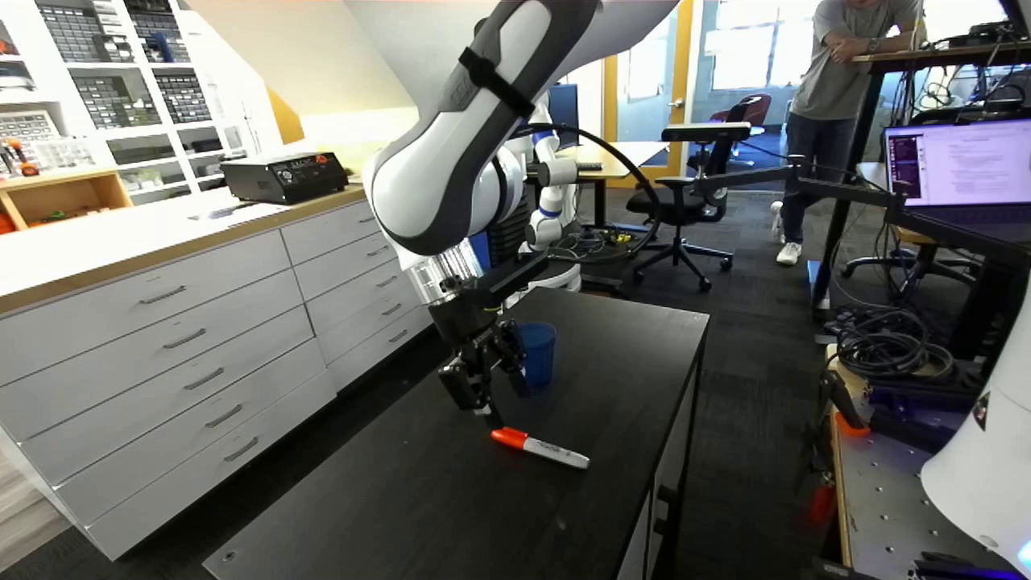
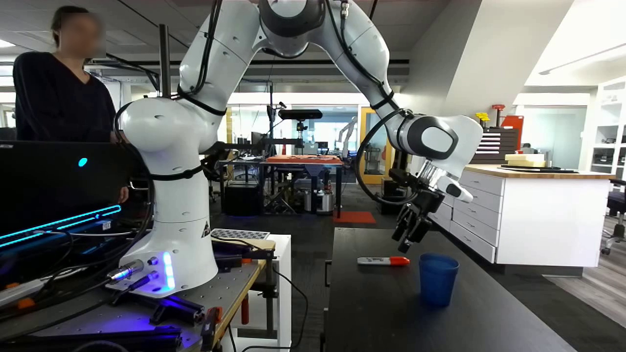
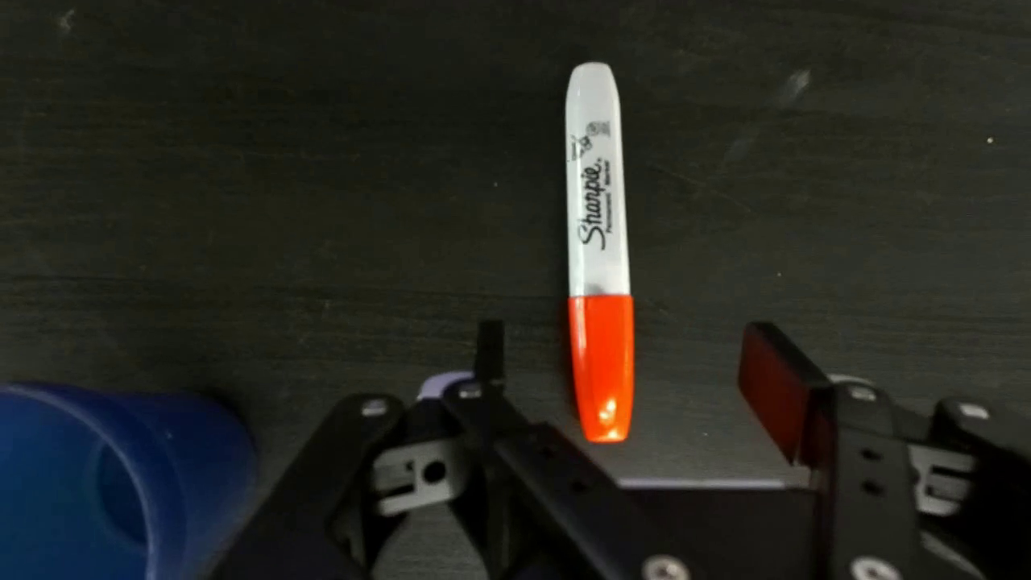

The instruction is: Put the marker on the table

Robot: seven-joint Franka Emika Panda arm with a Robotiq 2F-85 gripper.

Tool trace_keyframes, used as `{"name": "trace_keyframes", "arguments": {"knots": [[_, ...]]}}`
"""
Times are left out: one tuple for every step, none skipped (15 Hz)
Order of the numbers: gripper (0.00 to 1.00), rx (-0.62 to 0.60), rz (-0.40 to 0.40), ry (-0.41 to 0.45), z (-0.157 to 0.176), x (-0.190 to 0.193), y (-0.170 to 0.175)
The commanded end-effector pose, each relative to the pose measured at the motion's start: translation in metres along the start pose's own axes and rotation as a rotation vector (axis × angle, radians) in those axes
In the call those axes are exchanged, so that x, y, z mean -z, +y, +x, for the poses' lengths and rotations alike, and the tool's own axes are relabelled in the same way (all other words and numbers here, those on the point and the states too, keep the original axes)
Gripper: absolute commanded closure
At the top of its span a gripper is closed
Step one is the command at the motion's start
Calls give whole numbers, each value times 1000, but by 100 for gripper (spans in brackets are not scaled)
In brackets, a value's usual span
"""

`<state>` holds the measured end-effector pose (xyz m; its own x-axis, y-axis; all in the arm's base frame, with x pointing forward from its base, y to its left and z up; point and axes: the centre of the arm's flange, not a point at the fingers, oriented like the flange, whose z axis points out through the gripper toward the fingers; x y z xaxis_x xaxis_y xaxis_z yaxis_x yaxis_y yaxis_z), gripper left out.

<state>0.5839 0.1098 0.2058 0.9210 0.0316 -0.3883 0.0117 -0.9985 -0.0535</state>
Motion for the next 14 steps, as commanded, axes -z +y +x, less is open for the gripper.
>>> {"name": "trace_keyframes", "arguments": {"knots": [[1,-11,-13,25,-6,19,0],[0,-8,-11,35,-7,24,0],[0,-5,-8,48,-9,30,0],[0,-4,-6,62,-10,35,0],[0,-4,-3,78,-12,41,0],[0,-3,1,88,-14,47,1],[0,1,0,100,-16,52,2],[0,5,7,68,-2,36,-2],[0,5,8,78,-4,42,-2],[0,5,8,85,-5,46,-2],[0,6,9,88,-5,48,-2],[0,5,9,88,-5,48,-2],[0,5,9,87,-5,47,-2],[0,5,9,87,-5,47,-2]]}}
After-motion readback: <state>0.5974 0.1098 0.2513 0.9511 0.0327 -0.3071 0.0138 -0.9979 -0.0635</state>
